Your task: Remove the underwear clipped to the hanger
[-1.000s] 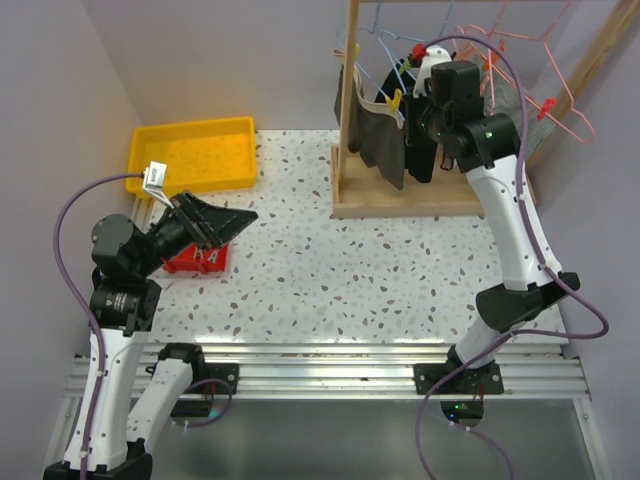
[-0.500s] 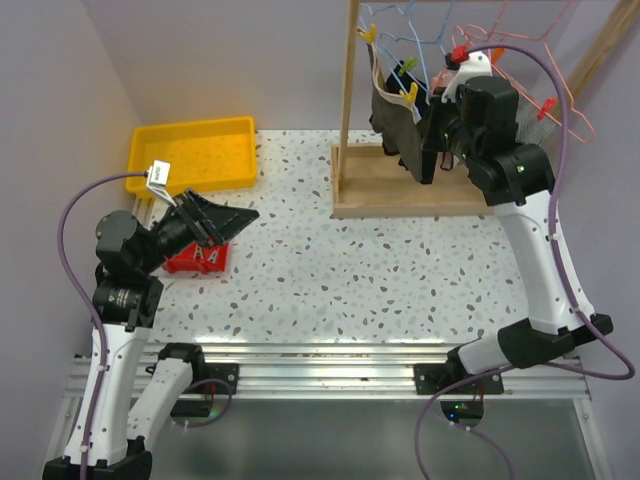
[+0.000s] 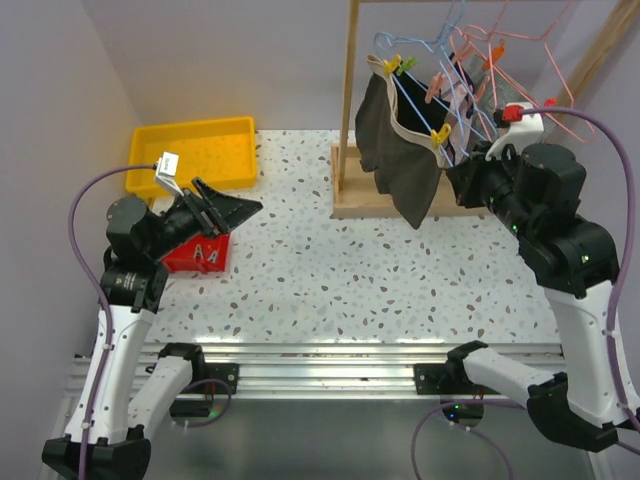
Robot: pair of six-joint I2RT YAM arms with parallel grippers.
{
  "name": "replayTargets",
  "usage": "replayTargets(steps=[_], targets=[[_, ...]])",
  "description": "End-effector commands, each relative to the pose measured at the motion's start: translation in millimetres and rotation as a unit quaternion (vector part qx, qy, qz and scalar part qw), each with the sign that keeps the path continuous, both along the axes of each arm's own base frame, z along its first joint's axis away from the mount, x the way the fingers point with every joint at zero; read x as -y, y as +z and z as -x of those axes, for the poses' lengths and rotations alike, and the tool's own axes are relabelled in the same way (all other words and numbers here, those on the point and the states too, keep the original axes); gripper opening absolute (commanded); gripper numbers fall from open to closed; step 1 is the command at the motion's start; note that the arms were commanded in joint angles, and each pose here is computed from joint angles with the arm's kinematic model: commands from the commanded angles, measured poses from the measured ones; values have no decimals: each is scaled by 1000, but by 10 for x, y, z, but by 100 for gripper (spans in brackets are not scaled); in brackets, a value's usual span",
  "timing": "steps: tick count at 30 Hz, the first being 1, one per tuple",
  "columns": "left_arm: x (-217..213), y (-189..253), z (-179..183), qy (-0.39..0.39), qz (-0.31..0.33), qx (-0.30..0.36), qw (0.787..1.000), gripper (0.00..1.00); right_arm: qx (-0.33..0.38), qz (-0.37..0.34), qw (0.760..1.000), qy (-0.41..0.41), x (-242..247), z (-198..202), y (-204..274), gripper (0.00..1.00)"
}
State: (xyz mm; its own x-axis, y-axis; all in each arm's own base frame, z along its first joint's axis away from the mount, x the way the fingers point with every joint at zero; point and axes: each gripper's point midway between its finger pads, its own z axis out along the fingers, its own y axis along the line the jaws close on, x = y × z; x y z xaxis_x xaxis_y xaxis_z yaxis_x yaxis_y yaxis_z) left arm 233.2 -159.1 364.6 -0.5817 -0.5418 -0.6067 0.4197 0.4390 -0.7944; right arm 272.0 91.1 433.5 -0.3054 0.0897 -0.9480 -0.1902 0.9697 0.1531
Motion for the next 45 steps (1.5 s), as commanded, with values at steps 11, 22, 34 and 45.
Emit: replayTargets(steps=[11, 22, 34, 45], targets=[[-21, -197, -148, 18, -2, 3, 1000, 100, -135, -35, 986, 90, -131, 856, -1143, 0], [127, -1115, -300, 31, 11, -155, 987, 100, -190, -135, 966, 113, -415, 975, -2075, 0], [815, -1697, -168, -52, -1, -214, 976, 98, -234, -153, 951, 131, -569, 960, -2574, 0], [1117, -2167, -543, -7, 2, -340, 940, 94, -241, -137, 950, 142, -553, 1032, -2653, 0]])
